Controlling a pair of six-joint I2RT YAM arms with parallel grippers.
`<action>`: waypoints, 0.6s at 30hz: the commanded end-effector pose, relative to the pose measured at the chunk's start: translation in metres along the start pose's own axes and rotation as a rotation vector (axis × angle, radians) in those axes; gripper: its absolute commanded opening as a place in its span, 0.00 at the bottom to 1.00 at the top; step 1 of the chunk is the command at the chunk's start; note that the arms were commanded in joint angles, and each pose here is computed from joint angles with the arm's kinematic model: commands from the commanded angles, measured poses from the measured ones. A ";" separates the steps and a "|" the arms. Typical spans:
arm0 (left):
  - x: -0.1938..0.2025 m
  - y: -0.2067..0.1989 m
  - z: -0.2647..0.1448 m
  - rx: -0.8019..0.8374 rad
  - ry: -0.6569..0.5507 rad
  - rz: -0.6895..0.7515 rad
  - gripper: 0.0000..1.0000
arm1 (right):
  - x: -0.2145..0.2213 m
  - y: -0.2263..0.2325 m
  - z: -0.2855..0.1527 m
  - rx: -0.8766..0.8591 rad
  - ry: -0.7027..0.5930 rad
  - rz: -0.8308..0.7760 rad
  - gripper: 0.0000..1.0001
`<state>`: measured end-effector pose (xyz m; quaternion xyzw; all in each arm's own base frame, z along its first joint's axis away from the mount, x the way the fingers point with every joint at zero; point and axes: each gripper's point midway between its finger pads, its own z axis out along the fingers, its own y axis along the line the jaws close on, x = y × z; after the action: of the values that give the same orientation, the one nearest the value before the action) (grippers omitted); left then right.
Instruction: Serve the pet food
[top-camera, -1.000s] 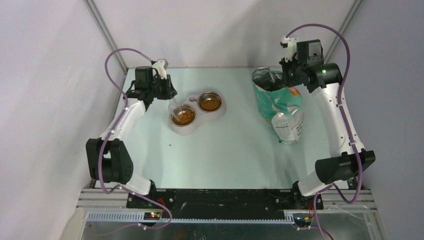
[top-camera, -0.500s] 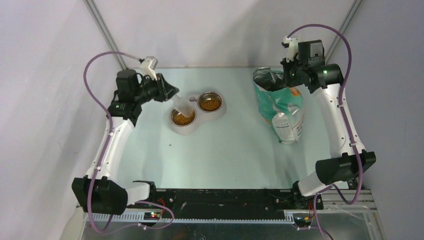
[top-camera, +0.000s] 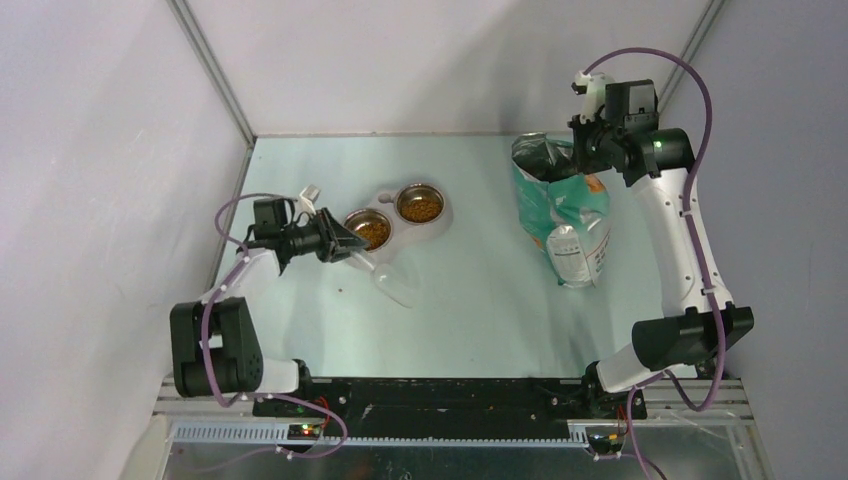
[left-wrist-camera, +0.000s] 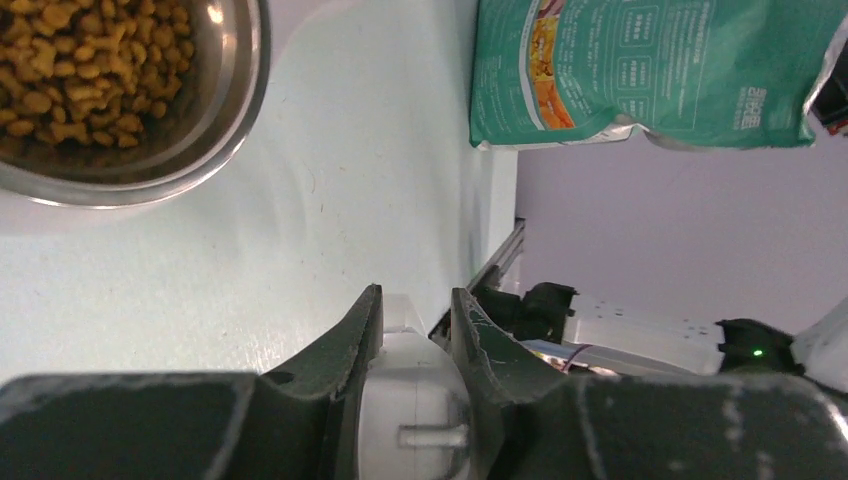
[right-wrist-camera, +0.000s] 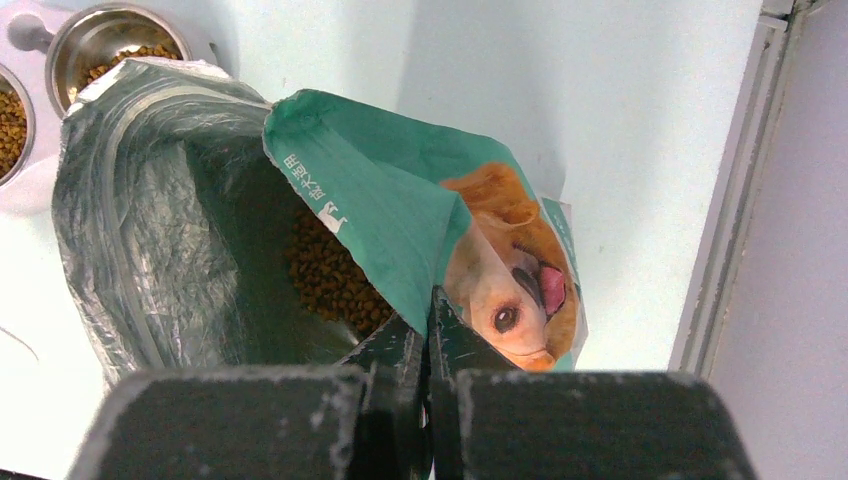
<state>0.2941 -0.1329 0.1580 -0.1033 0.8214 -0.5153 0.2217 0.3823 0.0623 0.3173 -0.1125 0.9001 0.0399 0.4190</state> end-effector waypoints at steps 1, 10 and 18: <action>-0.002 0.008 -0.003 0.030 0.014 -0.117 0.02 | -0.013 0.000 -0.022 0.000 -0.072 0.015 0.00; -0.006 0.077 -0.004 -0.196 -0.010 -0.269 0.19 | -0.010 -0.005 -0.023 0.013 -0.072 0.020 0.00; 0.003 0.109 -0.007 -0.345 -0.009 -0.343 0.37 | -0.009 -0.008 -0.024 0.022 -0.069 0.025 0.00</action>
<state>0.2886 -0.0885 0.0619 -0.2806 0.8573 -0.4195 0.1015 0.3792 0.0546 0.3196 -0.1038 0.8994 0.0371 0.4230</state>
